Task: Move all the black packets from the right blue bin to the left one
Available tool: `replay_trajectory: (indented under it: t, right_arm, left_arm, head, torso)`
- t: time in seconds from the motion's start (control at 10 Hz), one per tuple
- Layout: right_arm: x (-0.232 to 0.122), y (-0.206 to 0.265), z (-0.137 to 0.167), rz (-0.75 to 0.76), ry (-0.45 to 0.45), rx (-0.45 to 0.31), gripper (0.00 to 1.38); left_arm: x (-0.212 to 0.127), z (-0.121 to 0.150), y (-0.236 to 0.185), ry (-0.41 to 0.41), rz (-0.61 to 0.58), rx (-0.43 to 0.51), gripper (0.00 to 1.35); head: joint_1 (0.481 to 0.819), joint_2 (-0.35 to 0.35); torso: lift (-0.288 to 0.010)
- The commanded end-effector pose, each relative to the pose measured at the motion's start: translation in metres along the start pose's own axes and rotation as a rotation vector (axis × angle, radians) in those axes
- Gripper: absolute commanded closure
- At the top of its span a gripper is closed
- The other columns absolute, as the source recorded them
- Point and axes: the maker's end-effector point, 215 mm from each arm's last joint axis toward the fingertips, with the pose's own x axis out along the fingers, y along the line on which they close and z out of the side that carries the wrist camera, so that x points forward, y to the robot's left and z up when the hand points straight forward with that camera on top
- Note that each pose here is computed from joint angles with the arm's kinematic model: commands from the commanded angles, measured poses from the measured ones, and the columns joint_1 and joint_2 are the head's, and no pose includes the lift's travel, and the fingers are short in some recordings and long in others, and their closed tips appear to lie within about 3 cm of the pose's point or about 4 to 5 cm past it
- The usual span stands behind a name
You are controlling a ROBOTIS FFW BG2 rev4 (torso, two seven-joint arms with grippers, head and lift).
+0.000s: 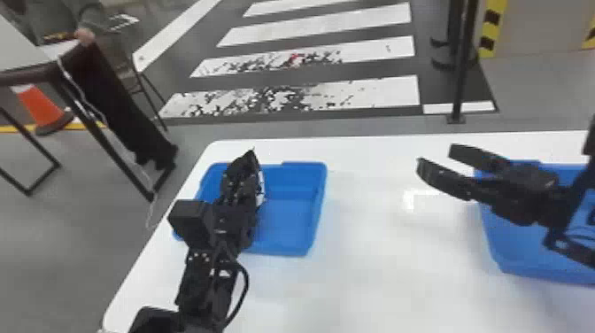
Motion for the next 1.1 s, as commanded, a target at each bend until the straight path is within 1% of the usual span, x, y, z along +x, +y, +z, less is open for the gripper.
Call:
replay_trajectory:
  t: [0.0,0.1,0.2,0.3,0.4,0.6,0.7,0.8,0.9,1.0]
  right_arm:
    - [-0.044,-0.022,0.028,-0.164,-0.005,-0.091,0.11]
    - [-0.070,-0.041,0.040,-0.275,0.002,-0.138,0.11]
    - [-0.096,-0.056,0.047,-0.394,0.043,-0.178,0.11]
    - [-0.119,-0.074,0.041,-0.494,0.106,-0.189,0.12]
    - [-0.137,-0.089,0.024,-0.581,0.187,-0.152,0.13]
    - [-0.168,-0.114,-0.001,-0.739,0.313,-0.109,0.12]
    - [-0.185,-0.127,-0.012,-0.808,0.360,-0.080,0.12]
    - [-0.196,-0.144,-0.021,-0.856,0.387,-0.060,0.12]
    - [-0.201,-0.162,-0.033,-0.882,0.415,-0.033,0.12]
    - [-0.208,-0.178,-0.046,-0.909,0.445,-0.007,0.13]
  left_arm:
    - [0.002,-0.014,0.011,0.050,0.020,0.004,0.38]
    - [-0.002,-0.013,0.008,0.041,0.014,-0.028,0.03]
    - [-0.004,-0.008,0.003,0.019,0.006,-0.054,0.10]
    - [-0.006,-0.002,-0.005,-0.002,-0.007,-0.088,0.18]
    - [-0.009,0.003,-0.017,-0.018,-0.031,-0.136,0.21]
    - [-0.022,0.032,-0.035,-0.117,-0.053,-0.238,0.21]
    - [-0.030,0.040,-0.047,-0.137,-0.071,-0.295,0.21]
    - [-0.035,0.046,-0.055,-0.143,-0.085,-0.323,0.21]
    - [-0.038,0.045,-0.062,-0.135,-0.100,-0.345,0.21]
    - [-0.038,0.043,-0.064,-0.128,-0.105,-0.352,0.21]
  head:
    - [0.695,0.307]
    - [0.695,0.283]
    - [0.695,0.248]
    - [0.695,0.203]
    - [0.695,0.184]
    - [0.695,0.098]
    - [0.695,0.061]
    - [0.695,0.024]
    - [0.695,0.006]
    - [0.695,-0.027]
  torso:
    - [-0.168]
    - [-0.168]
    - [-0.168]
    - [-0.168]
    - [-0.168]
    - [-0.168]
    - [-0.168]
    - [-0.168]
    - [-0.168]
    - [-0.168]
